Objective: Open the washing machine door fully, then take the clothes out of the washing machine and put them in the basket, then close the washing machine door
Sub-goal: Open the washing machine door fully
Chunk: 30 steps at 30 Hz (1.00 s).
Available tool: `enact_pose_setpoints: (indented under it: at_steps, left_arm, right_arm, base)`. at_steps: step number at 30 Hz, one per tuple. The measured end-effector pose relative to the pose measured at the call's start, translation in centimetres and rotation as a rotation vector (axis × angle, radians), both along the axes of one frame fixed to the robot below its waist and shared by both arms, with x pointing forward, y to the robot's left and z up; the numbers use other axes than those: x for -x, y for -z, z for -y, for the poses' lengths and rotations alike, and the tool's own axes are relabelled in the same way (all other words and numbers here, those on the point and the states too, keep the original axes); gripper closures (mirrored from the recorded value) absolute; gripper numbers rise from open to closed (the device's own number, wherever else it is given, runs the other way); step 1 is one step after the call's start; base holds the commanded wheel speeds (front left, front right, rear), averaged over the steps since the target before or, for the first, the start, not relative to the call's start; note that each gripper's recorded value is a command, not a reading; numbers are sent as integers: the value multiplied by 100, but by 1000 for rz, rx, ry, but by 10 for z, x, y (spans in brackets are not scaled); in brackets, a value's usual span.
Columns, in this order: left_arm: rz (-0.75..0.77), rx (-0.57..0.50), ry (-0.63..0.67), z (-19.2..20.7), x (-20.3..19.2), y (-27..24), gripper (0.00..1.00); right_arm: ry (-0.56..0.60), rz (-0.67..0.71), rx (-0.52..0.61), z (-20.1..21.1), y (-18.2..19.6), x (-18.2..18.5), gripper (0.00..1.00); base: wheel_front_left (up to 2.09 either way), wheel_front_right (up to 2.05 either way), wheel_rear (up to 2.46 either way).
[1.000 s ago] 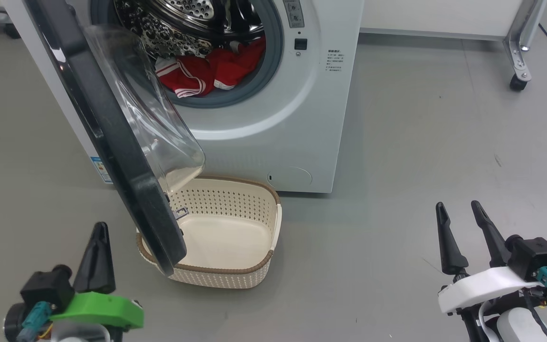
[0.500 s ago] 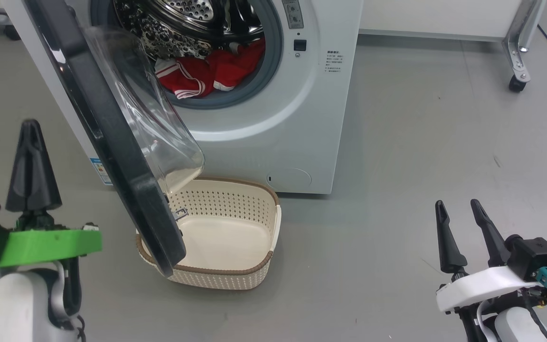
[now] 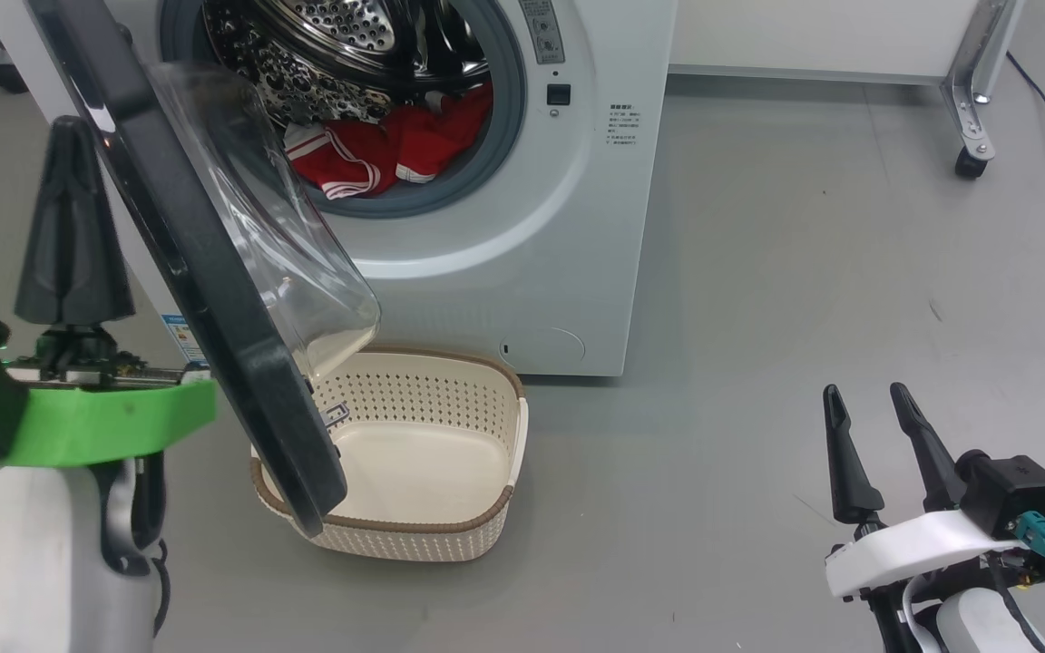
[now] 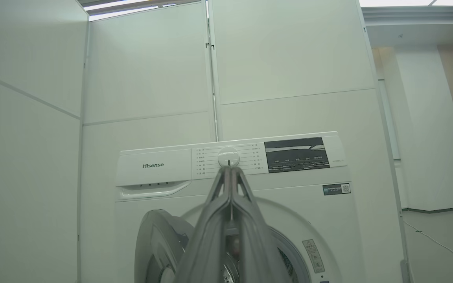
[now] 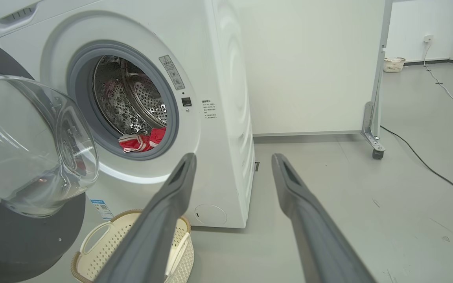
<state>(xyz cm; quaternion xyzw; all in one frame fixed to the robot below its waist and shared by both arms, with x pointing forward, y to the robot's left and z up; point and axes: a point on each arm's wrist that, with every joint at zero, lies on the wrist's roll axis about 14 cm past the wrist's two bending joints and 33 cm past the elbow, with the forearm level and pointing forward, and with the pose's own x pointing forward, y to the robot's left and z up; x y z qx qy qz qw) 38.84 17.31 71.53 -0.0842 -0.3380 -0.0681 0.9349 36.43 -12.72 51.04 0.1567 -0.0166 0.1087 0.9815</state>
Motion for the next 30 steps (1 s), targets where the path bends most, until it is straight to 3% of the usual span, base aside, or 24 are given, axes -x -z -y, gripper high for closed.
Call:
enact_pose_setpoints:
  at_steps: [12,17,30]
  left_arm:
    - [-155,-64,211,74,-7,39,100]
    - [-367,-66,257,90,-8,100,100]
    - [-598,-68,299,102,-6,166,100]
  right_arm:
    - [20,1,4,8,1,3,0]
    - [20,5,4,7,0,4,0]
    - [9,-7,-3,5,5,8,0]
  base:
    - [0,0,0]
    - [0,0,0]
    - [0,0,0]
